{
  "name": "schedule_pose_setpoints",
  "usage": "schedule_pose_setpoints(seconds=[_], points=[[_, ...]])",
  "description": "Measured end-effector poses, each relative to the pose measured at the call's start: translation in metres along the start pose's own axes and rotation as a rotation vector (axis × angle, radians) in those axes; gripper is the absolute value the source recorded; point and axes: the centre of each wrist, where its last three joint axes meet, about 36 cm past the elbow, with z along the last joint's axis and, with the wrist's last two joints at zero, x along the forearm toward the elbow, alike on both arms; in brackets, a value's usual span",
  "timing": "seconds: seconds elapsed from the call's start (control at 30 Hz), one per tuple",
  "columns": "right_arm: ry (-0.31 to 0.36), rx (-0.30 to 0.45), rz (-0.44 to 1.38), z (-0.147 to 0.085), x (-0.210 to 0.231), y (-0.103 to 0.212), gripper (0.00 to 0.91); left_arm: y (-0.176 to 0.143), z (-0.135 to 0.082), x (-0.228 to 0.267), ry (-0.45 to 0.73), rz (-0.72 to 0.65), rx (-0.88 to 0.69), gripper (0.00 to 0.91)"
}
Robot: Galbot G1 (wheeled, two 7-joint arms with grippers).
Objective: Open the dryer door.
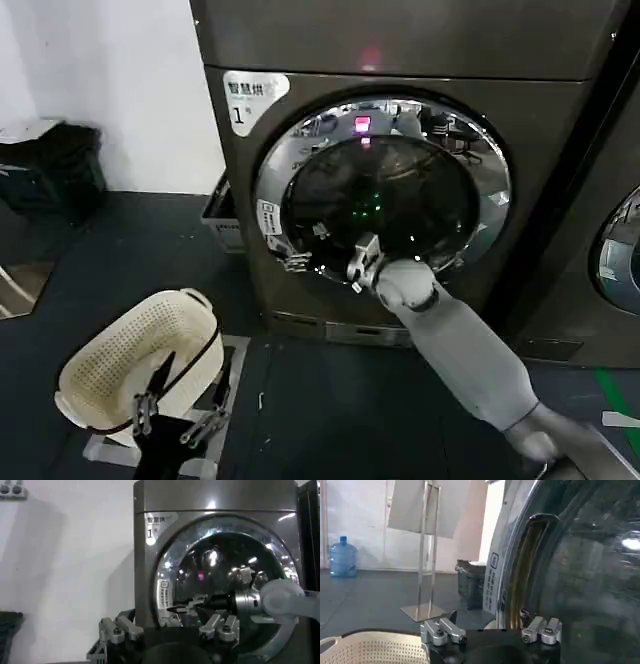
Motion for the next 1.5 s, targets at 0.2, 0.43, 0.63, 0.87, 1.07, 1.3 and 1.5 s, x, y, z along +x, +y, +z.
schedule_pose_setpoints(seconds=[0.2, 0.43, 0.63, 0.87, 1.07, 1.3, 1.5], points=[[0.002, -0.006, -0.009, -0.001, -0.011, -0.002, 0.907, 0.0, -0.001, 0.0, 0.01, 0.002, -0.003, 0.907], [-0.007, -0.015, -0.039, -0.006, -0.023, -0.006, 0.907, 0.002, 0.002, -0.002, 0.047, -0.024, -0.036, 0.907], [-0.02, -0.048, -0.08, -0.01, -0.028, -0.006, 0.907, 0.008, -0.001, -0.006, 0.09, -0.03, -0.044, 0.907], [-0.038, -0.071, -0.191, -0.009, -0.013, -0.014, 0.907, 0.014, -0.011, -0.014, 0.161, -0.014, -0.03, 0.907], [-0.002, -0.081, -0.28, -0.002, 0.007, -0.014, 0.907, 0.026, -0.021, -0.027, 0.205, -0.003, 0.042, 0.907], [0.039, -0.071, -0.412, -0.004, 0.035, -0.005, 0.907, 0.052, -0.025, -0.051, 0.27, -0.007, 0.024, 0.907], [0.033, -0.062, -0.482, -0.006, 0.059, 0.0, 0.907, 0.085, -0.021, -0.085, 0.162, 0.116, 0.035, 0.907]])
